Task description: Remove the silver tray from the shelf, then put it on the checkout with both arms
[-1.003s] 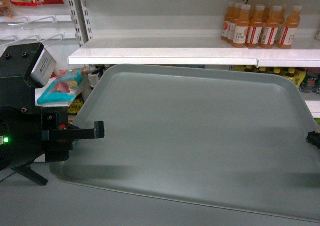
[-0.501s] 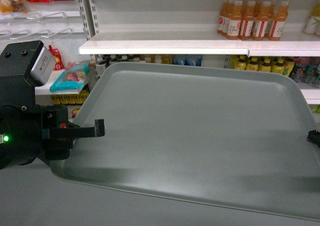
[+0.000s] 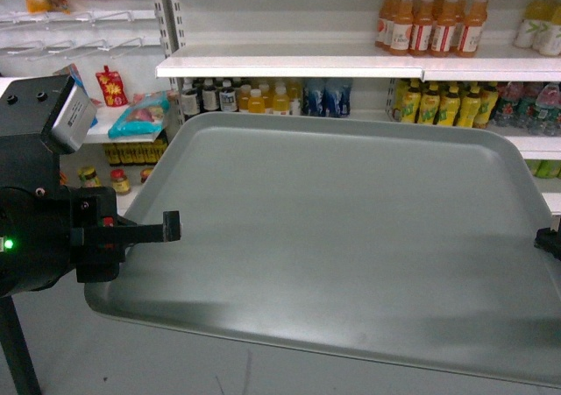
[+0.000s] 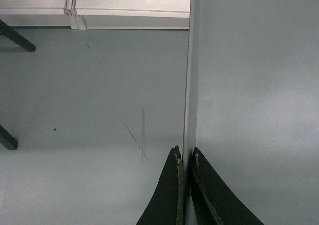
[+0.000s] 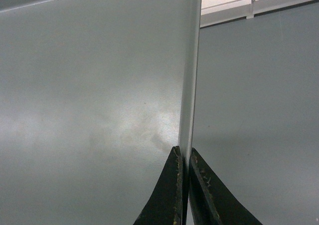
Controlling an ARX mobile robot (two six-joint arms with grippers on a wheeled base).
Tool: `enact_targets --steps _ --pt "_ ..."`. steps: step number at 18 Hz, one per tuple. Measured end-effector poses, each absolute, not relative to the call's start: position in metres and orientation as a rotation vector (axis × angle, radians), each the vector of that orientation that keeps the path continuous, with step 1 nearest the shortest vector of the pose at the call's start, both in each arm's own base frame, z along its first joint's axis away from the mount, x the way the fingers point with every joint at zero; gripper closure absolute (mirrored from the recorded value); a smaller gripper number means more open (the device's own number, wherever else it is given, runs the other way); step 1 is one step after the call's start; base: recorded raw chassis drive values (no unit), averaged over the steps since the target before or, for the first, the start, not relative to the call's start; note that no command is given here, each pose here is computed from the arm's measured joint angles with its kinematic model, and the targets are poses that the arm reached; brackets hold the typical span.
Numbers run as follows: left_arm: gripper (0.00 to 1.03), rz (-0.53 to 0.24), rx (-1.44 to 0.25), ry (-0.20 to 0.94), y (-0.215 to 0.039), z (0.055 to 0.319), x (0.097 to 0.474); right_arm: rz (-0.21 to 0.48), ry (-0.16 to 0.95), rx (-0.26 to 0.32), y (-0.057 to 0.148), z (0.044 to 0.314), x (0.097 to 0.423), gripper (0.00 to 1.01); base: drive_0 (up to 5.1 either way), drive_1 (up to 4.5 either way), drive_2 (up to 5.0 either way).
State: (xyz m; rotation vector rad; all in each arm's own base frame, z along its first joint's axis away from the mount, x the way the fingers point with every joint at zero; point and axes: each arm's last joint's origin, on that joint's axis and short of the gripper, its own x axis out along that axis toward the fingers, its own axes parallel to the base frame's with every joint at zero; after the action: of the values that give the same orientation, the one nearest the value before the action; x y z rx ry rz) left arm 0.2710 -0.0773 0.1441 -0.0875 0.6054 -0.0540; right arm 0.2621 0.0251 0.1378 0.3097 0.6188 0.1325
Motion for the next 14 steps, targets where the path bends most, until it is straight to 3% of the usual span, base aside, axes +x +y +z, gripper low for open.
enact_targets --steps 14 --pt "1.00 -0.054 -0.088 0.604 -0.0773 0.1442 0.2711 0.132 0.618 0.310 0.0250 0.1378 0.2622 0.99 0.1 -4.21 4.3"
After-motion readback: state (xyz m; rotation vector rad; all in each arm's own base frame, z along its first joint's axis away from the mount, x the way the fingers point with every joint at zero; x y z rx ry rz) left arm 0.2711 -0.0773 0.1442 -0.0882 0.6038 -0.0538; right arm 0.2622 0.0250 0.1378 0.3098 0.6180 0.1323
